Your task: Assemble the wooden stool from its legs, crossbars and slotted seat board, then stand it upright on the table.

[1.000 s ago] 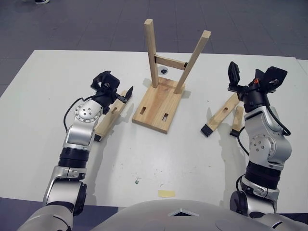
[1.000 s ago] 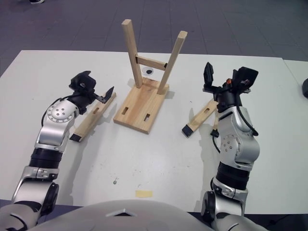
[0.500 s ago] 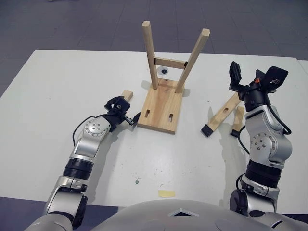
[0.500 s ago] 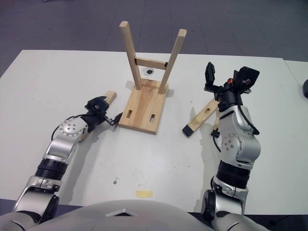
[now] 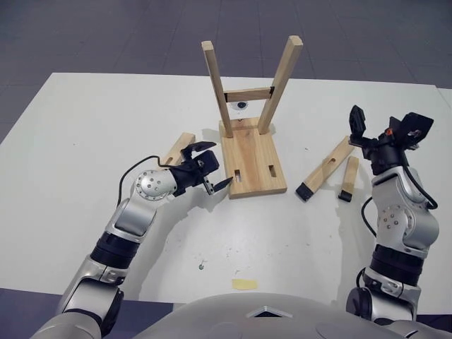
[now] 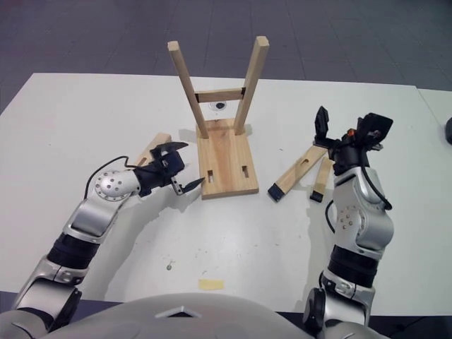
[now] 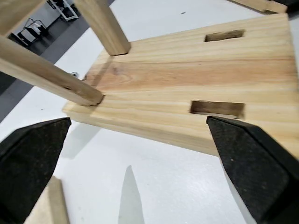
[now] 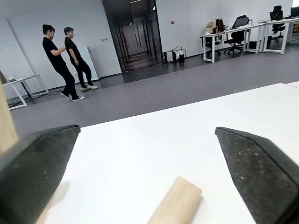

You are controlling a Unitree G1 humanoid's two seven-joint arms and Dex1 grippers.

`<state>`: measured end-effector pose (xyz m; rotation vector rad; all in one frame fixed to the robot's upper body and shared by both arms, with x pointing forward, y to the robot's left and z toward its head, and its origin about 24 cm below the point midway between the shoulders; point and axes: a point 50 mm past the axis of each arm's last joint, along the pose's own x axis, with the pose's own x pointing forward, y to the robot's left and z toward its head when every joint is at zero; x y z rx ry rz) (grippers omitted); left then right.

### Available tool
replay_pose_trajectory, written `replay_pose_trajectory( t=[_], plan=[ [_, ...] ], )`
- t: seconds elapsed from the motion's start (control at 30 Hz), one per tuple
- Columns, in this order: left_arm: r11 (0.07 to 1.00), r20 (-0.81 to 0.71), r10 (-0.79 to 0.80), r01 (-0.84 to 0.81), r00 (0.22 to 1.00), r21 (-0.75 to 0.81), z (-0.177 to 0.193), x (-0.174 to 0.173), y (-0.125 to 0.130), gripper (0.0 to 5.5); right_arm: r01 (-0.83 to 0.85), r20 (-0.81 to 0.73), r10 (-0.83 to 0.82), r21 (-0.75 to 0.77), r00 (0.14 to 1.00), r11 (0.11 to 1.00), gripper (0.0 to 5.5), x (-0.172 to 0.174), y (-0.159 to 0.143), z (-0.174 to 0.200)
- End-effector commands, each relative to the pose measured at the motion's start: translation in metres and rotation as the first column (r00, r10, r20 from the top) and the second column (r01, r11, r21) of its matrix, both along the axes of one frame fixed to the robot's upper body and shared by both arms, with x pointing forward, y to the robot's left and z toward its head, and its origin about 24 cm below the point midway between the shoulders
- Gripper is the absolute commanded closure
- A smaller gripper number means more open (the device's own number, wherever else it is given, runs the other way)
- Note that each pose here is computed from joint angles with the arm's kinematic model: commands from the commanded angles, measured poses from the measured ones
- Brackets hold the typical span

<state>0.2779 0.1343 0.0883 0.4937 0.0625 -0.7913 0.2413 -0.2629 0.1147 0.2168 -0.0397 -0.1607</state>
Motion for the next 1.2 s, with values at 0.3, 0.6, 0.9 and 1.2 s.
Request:
replay_pose_trajectory(
  t=[0.3,0.6,0.9,1.2],
  plan=[
    [0.895,0.051,0.288,-0.25,0.956,-0.369,0.052,0.014,0.025,0.1,-0.054,-0.412,0.032,-0.044,0.911,0.998,0.14,-0.057,0.018,-0.074],
    [0.891,0.033,0.314,-0.283,0.949,-0.354,0.057,0.019,0.029,0.1,0.085,-0.578,-0.086,-0.03,0.812,0.996,1.36,-0.057,0.012,-0.094],
    [0.895,0.019,0.328,-0.304,0.944,-0.326,0.055,0.02,0.033,0.1,0.049,-0.678,-0.045,-0.014,0.733,0.999,2.76,-0.068,0.018,-0.115],
    [0.872,0.007,0.344,-0.316,0.939,-0.375,0.058,0.021,0.034,0.1,0.034,-0.643,-0.046,-0.031,0.765,0.999,4.06,-0.056,0.016,-0.108]
  ],
)
